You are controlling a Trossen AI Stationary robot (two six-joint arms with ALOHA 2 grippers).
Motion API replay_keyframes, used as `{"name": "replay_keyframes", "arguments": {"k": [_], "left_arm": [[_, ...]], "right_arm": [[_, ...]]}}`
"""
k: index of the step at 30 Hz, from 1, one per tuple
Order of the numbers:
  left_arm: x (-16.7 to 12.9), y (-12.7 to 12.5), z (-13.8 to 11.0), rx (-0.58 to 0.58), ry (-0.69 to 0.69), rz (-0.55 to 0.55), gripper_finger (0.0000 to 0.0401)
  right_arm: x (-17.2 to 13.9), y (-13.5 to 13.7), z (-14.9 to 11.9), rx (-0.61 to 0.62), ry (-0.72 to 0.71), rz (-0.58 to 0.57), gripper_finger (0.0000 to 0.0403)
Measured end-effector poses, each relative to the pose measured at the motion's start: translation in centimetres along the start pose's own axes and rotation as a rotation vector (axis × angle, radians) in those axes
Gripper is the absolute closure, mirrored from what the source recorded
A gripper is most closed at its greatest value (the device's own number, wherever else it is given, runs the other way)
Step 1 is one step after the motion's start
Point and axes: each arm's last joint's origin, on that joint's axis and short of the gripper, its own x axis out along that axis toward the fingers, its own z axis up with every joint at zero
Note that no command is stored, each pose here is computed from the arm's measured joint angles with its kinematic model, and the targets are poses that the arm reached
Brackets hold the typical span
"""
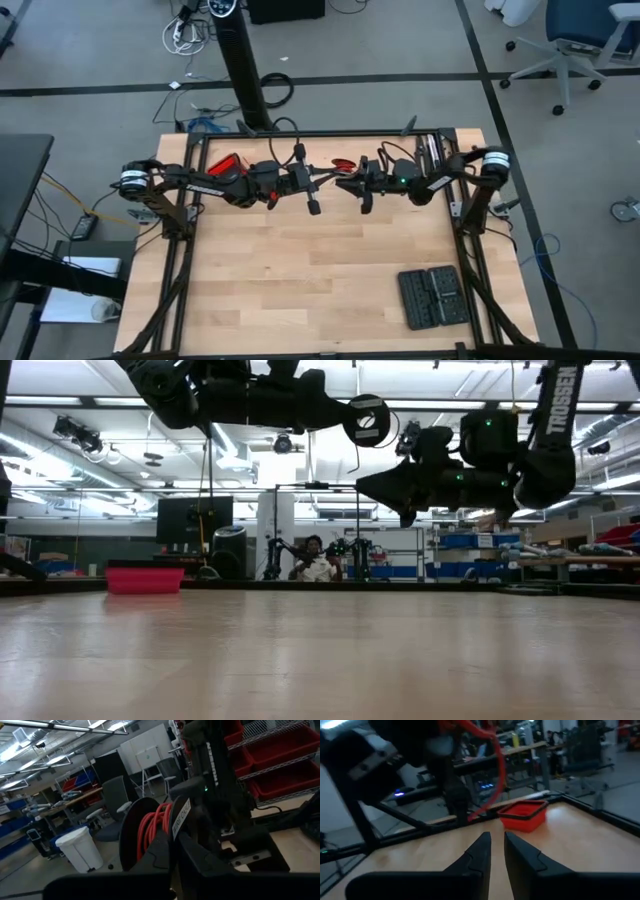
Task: Coil cords
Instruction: Coil the wire to the spool
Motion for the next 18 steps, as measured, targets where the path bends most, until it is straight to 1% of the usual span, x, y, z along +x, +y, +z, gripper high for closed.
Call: {"name": "replay_keyframes", "arguments": {"k": [4,8,13,18], "left_arm": [[0.0,0.0,0.0,0.000,0.004,-0.001,0.0389],[0.0,0.0,0.0,0.000,0.005,-0.002,0.0389],[0.0,-0.1,-0.1,-0.003,0.013,-0.005,0.0389],[0.0,-0.1,-0.1,-0.015,0.014,-0.006,0.0389]], "right_arm": [[0.0,-0.2,-0.5,0.003,-0.018,0.052,0.0345],[0.0,-0.4,-0.9,0.036,-0.009,0.107,0.0347],[-0.1,-1.1,-1.2,0.079,-0.010,0.098,0.0343],[0.1,-1.1,-1.0,0.083,-0.021,0.099,0.0334]]}}
